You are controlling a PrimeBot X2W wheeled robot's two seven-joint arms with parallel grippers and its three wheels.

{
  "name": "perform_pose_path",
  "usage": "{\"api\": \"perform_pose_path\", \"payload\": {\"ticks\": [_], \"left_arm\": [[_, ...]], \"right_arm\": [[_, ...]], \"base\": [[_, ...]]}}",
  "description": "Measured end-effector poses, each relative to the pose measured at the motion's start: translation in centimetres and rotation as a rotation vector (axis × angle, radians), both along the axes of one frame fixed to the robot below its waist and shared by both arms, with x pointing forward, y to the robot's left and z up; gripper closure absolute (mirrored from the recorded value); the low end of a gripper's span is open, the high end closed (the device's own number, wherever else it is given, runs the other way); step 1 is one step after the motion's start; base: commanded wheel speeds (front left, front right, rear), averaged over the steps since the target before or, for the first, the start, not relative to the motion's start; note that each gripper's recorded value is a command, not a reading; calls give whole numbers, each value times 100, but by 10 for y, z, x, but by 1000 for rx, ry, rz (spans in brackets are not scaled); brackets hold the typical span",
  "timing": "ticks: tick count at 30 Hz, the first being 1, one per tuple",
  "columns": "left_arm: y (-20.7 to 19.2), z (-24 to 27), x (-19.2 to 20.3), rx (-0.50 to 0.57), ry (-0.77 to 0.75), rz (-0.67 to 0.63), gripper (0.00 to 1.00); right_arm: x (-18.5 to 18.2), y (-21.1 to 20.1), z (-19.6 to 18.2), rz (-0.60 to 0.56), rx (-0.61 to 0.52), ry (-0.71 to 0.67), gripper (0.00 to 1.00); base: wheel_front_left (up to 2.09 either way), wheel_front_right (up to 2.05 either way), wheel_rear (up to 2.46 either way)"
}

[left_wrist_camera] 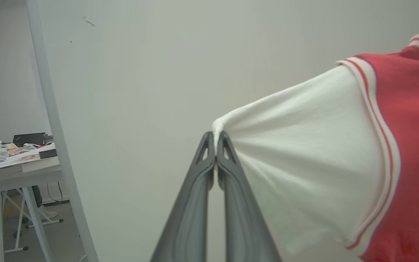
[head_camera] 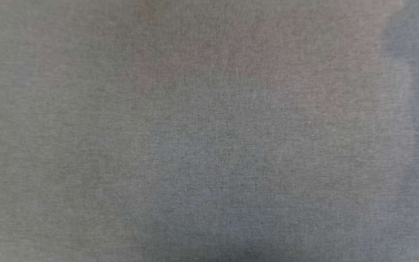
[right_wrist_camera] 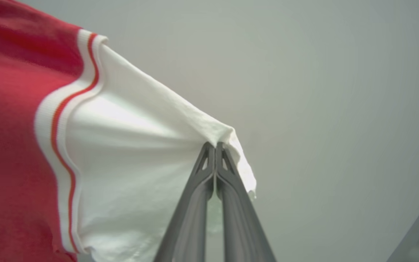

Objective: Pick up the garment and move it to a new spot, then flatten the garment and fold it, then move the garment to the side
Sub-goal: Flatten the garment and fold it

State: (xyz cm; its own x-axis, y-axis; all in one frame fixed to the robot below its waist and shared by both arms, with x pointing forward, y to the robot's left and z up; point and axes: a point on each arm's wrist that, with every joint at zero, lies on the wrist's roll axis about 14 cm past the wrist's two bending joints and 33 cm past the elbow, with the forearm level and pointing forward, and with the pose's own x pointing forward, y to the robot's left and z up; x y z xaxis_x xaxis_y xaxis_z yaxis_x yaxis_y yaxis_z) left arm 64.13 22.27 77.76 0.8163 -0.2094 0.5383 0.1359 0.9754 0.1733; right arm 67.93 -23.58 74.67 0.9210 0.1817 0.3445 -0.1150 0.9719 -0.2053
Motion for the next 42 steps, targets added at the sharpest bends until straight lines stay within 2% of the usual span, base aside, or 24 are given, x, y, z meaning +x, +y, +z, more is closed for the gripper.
{"api": "perform_pose_path", "payload": {"ticks": [5, 9, 13, 18, 29, 36, 42], "left_arm": [[-3, -30, 42, -37, 2, -1, 100], [0, -67, 69, -47, 41, 11, 100], [-1, -106, 83, -49, 102, 9, 100], [-4, -133, 80, -49, 163, -5, 100], [-14, -205, 30, -122, 333, -38, 100], [-14, -254, -22, -175, 481, -30, 100], [-8, -283, -71, -217, 588, -8, 100]], "right_arm": [[34, -3, -14, -20, 40, -27, 100], [57, 3, -47, -13, 53, -6, 100], [72, 11, -86, 1, 48, 45, 100], [73, 16, -110, 17, 71, 89, 100], [36, 12, -173, 36, 98, 239, 100], [-9, -4, -213, 10, 139, 363, 100], [-56, -2, -241, 24, 174, 461, 100]], "base": [[0, 0, 0], [0, 0, 0], [0, 0, 0], [0, 0, 0], [0, 0, 0], [0, 0, 0], [0, 0, 0]]}}
